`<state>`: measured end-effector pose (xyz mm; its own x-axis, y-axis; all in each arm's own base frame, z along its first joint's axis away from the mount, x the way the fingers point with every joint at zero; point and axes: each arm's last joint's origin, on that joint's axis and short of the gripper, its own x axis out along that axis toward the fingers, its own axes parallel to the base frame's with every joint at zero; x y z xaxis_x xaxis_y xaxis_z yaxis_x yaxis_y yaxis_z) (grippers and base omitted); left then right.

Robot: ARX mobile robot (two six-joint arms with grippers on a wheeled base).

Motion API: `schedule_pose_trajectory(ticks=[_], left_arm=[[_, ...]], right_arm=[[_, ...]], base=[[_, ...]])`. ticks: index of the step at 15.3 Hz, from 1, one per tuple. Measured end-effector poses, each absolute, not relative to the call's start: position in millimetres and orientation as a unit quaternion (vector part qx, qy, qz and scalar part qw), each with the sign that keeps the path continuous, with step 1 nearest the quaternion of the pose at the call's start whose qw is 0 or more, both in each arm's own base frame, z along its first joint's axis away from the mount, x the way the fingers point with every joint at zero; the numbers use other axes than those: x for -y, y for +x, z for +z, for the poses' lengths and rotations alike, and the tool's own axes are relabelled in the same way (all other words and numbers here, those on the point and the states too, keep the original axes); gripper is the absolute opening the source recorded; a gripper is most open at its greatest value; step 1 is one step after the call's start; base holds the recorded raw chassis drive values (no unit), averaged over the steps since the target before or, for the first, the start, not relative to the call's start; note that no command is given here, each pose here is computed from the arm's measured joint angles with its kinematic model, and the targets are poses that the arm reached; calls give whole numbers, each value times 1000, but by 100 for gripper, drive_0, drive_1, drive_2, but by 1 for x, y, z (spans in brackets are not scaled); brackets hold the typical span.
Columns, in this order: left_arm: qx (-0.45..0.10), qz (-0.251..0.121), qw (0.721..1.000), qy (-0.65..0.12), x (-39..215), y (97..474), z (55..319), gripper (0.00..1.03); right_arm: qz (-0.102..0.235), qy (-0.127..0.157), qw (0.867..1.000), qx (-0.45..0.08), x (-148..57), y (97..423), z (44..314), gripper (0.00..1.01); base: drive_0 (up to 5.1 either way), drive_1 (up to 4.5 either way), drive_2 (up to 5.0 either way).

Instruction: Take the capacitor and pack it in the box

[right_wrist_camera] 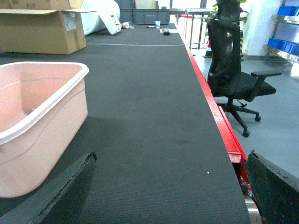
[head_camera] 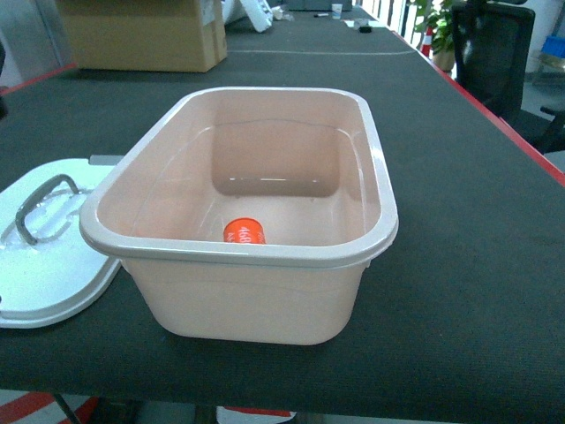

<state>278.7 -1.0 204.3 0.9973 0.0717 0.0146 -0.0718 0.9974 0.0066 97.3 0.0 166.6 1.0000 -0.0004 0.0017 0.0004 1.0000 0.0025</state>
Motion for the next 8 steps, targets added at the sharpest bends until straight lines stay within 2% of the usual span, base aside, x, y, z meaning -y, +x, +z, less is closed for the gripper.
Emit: schedule_pose_trajectory(ticks=[2, 3, 8], left_arm=[[-29, 75, 997, -1, -47, 297, 168, 98], [-47, 77, 996, -11, -62, 311, 155, 98], [-155, 54, 986, -17, -74, 378, 86, 98]], right_arm=[[0, 1, 1000, 1, 0, 97, 167, 98], [0, 1, 1000, 1, 0, 97, 167, 98], [0, 1, 1000, 1, 0, 97, 167, 98]], base=[[0, 0, 0], [0, 0, 0], [0, 0, 0]])
